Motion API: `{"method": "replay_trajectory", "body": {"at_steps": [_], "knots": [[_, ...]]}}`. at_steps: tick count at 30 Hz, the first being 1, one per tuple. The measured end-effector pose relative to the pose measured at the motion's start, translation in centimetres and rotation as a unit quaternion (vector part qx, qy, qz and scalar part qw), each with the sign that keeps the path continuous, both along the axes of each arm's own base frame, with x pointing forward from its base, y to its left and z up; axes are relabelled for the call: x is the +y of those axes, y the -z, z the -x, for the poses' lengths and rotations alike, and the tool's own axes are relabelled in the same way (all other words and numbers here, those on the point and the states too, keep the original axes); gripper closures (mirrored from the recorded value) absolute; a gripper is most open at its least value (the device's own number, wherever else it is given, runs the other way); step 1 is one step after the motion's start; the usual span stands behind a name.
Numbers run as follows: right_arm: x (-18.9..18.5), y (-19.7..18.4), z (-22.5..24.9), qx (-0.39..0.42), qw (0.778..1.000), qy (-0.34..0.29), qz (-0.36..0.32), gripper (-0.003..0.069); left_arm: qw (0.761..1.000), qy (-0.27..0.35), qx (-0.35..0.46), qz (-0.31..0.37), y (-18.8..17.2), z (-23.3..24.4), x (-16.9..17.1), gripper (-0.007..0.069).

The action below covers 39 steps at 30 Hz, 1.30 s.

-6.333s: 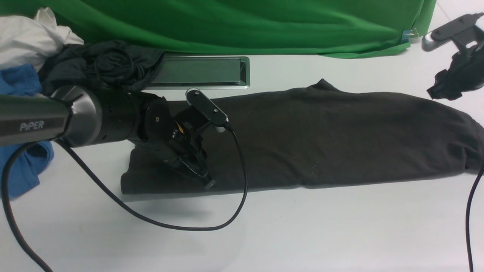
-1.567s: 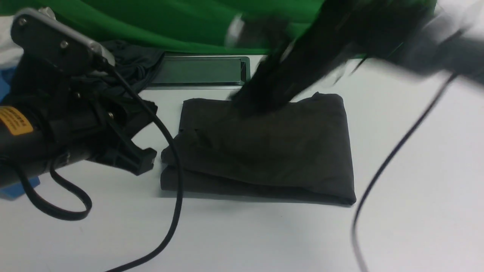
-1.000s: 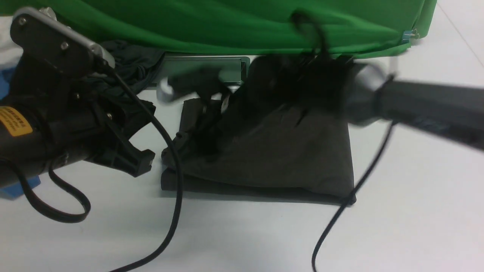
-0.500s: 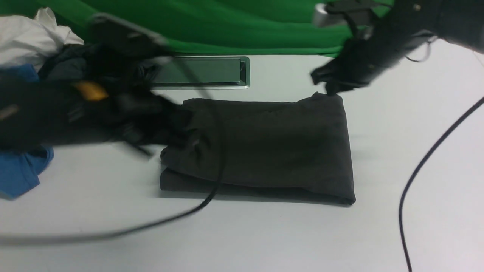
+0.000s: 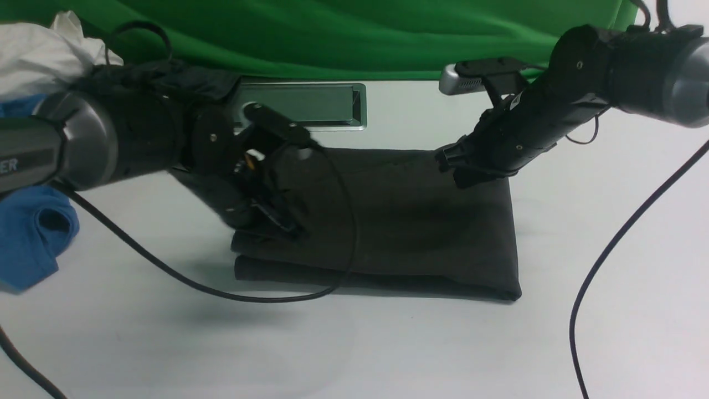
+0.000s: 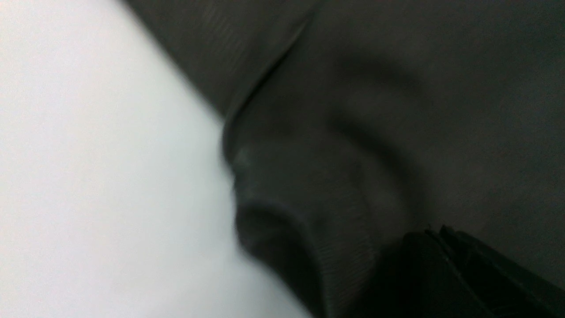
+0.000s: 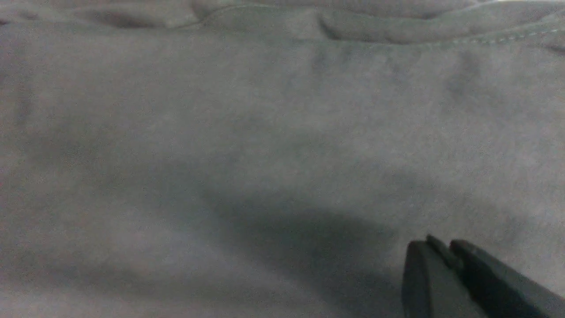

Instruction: Fold a long-sleeved shirt on a white desktop.

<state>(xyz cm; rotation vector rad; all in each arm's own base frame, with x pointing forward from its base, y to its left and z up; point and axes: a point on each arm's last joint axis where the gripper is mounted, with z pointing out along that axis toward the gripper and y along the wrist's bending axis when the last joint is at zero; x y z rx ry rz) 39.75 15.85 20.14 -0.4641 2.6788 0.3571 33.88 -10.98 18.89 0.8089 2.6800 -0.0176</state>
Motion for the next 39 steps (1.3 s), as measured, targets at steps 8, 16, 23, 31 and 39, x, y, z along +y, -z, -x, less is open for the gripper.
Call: {"method": "replay_trajectory", "body": {"at_steps": [8, 16, 23, 31, 39], "knots": [[-1.2, 0.1, -0.6, -0.004, 1.000, 0.023, -0.007, 0.0593, 0.998, -0.044, 0.043, -0.016, 0.7, -0.3, 3.3, 0.0608], [-3.9, 0.9, -1.9, -0.007, 0.998, 0.064, -0.007, 0.0528, 0.999, -0.041, -0.011, 0.003, -1.6, -0.1, 3.3, 0.0608], [-4.0, 5.4, -3.7, -0.029, 0.998, 0.060, 0.008, 0.0524, 0.974, 0.019, -0.212, 0.080, -9.4, 6.9, 1.1, 0.0608], [-3.9, 6.1, -5.3, -0.100, 0.993, 0.066, 0.007, 0.0524, 0.911, 0.041, -0.370, 0.177, -12.0, 17.8, 3.1, 0.0608], [-4.0, 0.0, -3.5, -0.097, 0.994, 0.044, -0.002, 0.0523, 0.863, 0.030, -0.454, 0.220, -10.2, 23.5, 5.9, 0.0608]]}}
